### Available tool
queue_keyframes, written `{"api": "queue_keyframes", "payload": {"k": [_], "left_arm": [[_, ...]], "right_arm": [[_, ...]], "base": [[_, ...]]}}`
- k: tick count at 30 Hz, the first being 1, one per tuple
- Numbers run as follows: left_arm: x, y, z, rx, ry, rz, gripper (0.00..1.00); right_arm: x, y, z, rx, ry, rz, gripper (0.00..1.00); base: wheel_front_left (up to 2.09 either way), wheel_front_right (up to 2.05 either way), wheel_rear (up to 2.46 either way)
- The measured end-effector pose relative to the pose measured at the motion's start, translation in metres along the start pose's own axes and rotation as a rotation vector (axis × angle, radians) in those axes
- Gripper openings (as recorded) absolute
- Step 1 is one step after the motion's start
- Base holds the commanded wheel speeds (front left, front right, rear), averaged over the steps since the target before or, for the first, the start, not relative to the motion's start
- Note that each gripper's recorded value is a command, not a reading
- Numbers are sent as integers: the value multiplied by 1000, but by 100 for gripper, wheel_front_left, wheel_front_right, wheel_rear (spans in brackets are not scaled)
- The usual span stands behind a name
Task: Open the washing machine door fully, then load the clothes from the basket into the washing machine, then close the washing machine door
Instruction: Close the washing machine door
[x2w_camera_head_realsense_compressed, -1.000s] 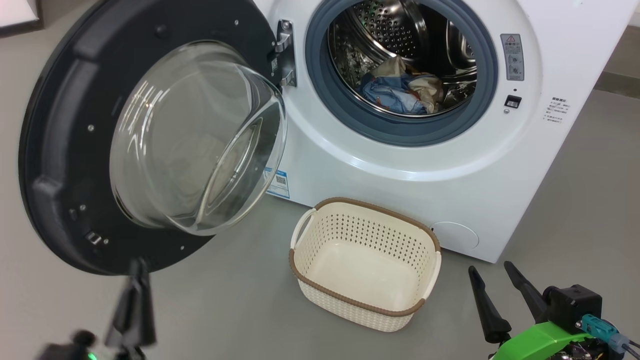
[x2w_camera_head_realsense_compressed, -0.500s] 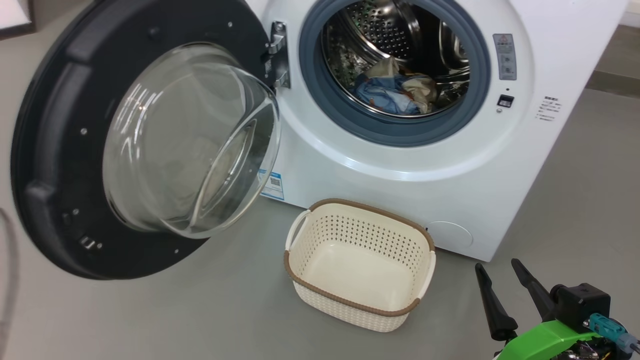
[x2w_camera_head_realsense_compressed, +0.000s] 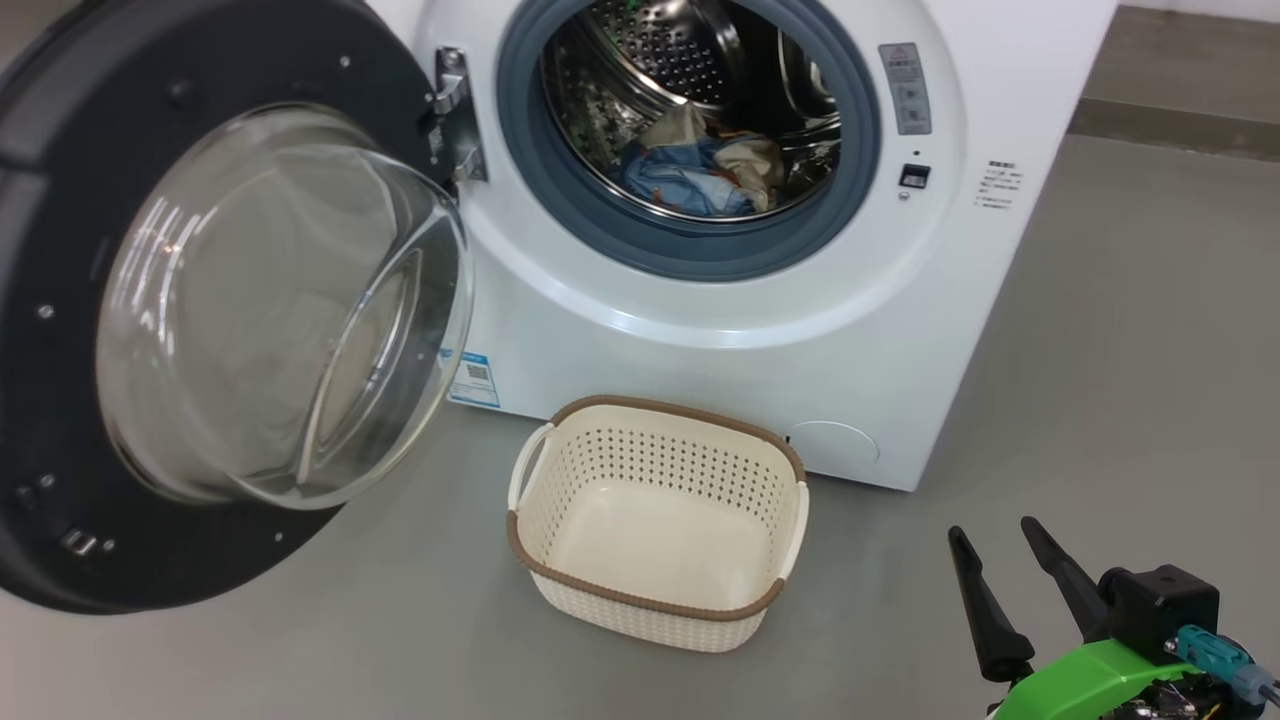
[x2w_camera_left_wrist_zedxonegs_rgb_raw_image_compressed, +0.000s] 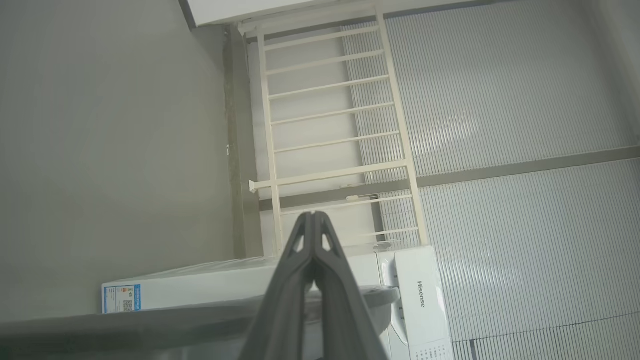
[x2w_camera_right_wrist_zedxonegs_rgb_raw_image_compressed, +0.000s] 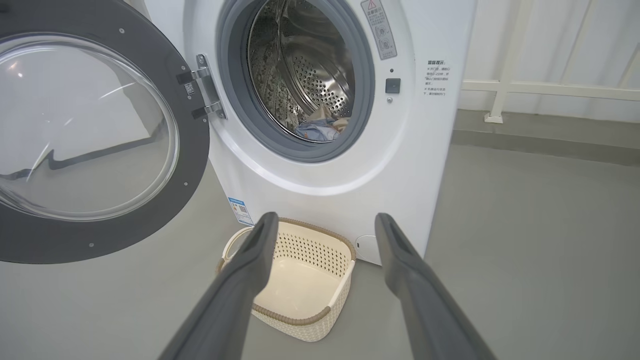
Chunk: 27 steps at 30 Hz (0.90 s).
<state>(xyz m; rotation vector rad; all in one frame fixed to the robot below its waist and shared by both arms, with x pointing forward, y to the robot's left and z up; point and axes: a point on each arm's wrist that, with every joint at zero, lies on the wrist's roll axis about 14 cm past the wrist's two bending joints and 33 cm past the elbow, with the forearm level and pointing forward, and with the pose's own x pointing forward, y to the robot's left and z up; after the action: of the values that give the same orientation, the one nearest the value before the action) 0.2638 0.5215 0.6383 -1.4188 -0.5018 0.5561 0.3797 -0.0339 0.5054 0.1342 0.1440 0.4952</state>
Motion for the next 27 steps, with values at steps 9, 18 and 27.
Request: {"api": "queue_keyframes", "payload": {"k": [9,18,27], "left_arm": [[9,42,-12,-3,40,134,0],[8,72,-28,14,104,212,0],[3,84,-42,36,186,220,0]], "right_arm": [[-5,-11,-5,10,28,-33,100],[-5,-14,-9,17,44,-40,100],[-3,-14,-12,20,59,-38,100]], "base": [[0,0,0],[0,0,0],[0,0,0]]}}
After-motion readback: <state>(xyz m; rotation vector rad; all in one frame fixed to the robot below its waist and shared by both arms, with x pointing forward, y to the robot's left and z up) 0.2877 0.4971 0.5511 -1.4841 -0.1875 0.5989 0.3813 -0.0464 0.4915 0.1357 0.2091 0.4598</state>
